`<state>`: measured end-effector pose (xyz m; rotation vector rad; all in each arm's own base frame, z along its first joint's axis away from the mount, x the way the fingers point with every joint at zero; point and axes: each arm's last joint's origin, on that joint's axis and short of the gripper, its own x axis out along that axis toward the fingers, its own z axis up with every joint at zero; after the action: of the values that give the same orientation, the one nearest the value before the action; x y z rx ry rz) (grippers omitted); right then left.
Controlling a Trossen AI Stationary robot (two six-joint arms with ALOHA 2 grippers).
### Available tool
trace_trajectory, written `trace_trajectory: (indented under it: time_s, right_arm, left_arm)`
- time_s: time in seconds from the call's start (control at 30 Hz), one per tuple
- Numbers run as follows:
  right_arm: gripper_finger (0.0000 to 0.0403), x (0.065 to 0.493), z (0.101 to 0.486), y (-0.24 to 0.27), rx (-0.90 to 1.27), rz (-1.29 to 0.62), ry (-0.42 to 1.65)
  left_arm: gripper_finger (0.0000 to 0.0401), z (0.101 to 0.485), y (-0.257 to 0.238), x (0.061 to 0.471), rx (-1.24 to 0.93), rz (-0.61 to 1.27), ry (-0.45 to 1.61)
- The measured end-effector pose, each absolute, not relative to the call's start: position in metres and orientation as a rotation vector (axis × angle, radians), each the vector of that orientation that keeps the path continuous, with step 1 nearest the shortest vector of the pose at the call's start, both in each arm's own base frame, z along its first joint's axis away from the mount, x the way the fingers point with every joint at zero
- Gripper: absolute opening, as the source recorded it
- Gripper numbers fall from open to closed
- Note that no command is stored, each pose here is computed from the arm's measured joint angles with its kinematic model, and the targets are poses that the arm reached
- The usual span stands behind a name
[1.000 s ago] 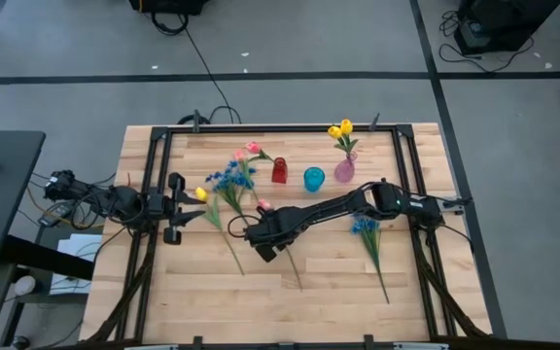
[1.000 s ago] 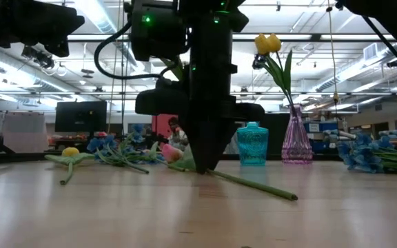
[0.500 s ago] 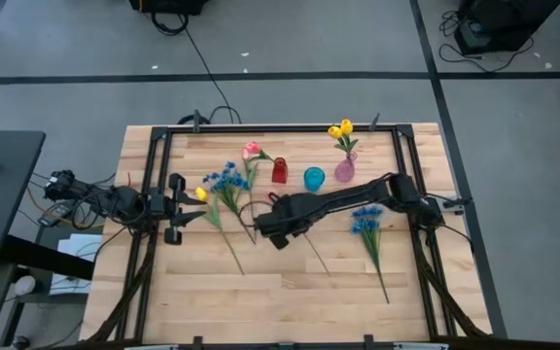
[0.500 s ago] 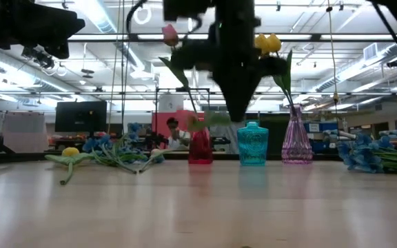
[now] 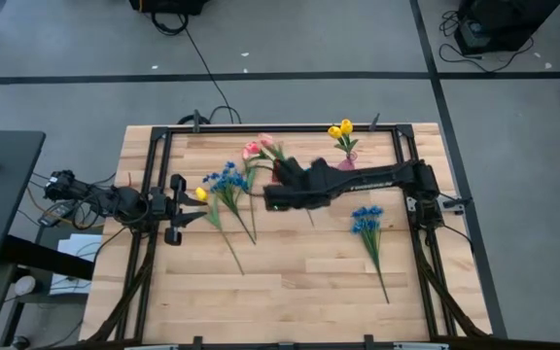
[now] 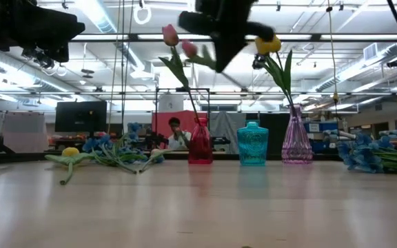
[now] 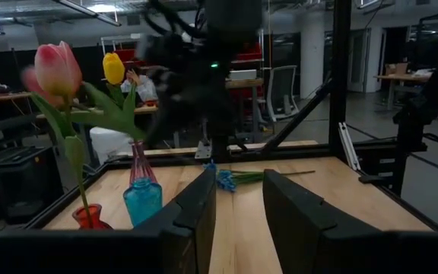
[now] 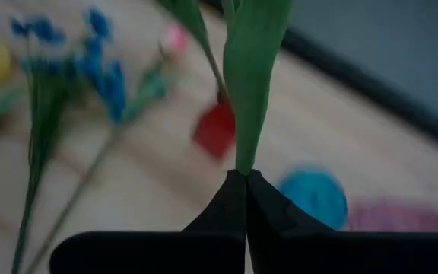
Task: Sort flowers into vase by color
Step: Put the bottom pink tulip into the red vase
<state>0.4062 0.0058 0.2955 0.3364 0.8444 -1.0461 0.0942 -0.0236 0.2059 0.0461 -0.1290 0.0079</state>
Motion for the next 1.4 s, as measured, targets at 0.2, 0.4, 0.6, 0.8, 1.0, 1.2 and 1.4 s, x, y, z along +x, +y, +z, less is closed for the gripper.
trace_trajectory:
  time_s: [0.2,0.4,0.6,0.8,1.0,1.2,1.4]
  right_arm:
    - [0.0004,0.422,0.302,-0.041,0.182,-1.078,0.725]
    - [0.0004,0.432,0.316,-0.084,0.137,-1.045,0.622]
    - [0.0005,0.436,0.326,-0.122,0.130,-0.990,0.538]
    - [0.0005,0.442,0.336,-0.132,0.118,-0.913,0.446]
    - [0.0005,0.441,0.335,-0.128,0.093,-0.926,0.475]
    - [0.0005,0.424,0.360,-0.112,0.088,-0.936,0.454]
    - [0.0004,0.419,0.346,-0.085,0.050,-0.924,0.470]
  left_arm:
    - [0.0115,0.206,-0.024,0.094,0.046,0.008,-0.129]
    - [0.0115,0.206,-0.024,0.094,0.050,0.008,-0.127]
    - [0.0115,0.204,-0.024,0.094,0.043,0.007,-0.112]
    - [0.0115,0.202,-0.024,0.095,0.045,0.005,-0.088]
    - [0.0115,0.199,-0.024,0.095,0.038,0.004,-0.060]
    - [0.0115,0.197,-0.024,0.095,0.015,0.000,-0.044]
    - [0.0115,0.197,-0.024,0.095,-0.001,-0.010,-0.044]
